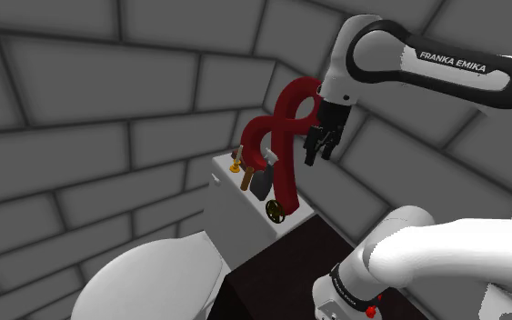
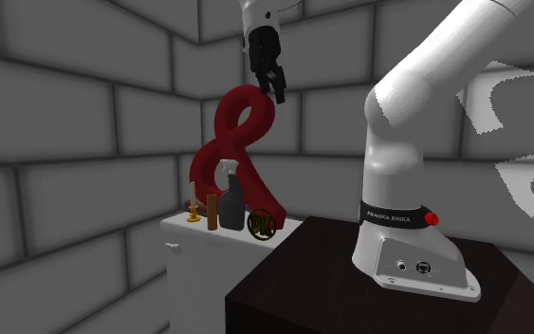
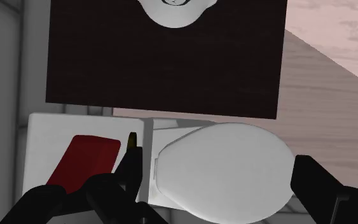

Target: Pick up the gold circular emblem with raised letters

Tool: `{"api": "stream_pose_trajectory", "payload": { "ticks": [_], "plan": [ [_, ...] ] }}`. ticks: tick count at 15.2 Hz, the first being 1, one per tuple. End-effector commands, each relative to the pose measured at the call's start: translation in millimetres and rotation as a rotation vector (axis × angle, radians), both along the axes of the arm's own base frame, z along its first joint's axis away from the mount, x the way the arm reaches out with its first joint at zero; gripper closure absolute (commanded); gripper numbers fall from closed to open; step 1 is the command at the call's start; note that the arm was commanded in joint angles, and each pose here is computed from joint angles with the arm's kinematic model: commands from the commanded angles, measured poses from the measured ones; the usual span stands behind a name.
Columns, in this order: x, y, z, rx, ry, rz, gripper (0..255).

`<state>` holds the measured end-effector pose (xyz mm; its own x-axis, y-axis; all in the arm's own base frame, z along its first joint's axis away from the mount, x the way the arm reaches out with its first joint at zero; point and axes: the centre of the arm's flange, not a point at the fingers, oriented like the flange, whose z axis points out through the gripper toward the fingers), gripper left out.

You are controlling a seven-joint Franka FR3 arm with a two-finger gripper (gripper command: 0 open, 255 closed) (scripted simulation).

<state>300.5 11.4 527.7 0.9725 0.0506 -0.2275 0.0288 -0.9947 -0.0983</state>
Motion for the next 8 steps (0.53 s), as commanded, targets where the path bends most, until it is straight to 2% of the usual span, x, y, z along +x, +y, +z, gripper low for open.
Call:
{"api": "stream_pose_trajectory", "payload": {
  "ticks": [1, 8],
  "plan": [
    [0, 0, 0, 0.000, 0.000, 0.000, 0],
    [32, -18, -84, -0.042, 0.009, -0.005, 0]
  ]
}}
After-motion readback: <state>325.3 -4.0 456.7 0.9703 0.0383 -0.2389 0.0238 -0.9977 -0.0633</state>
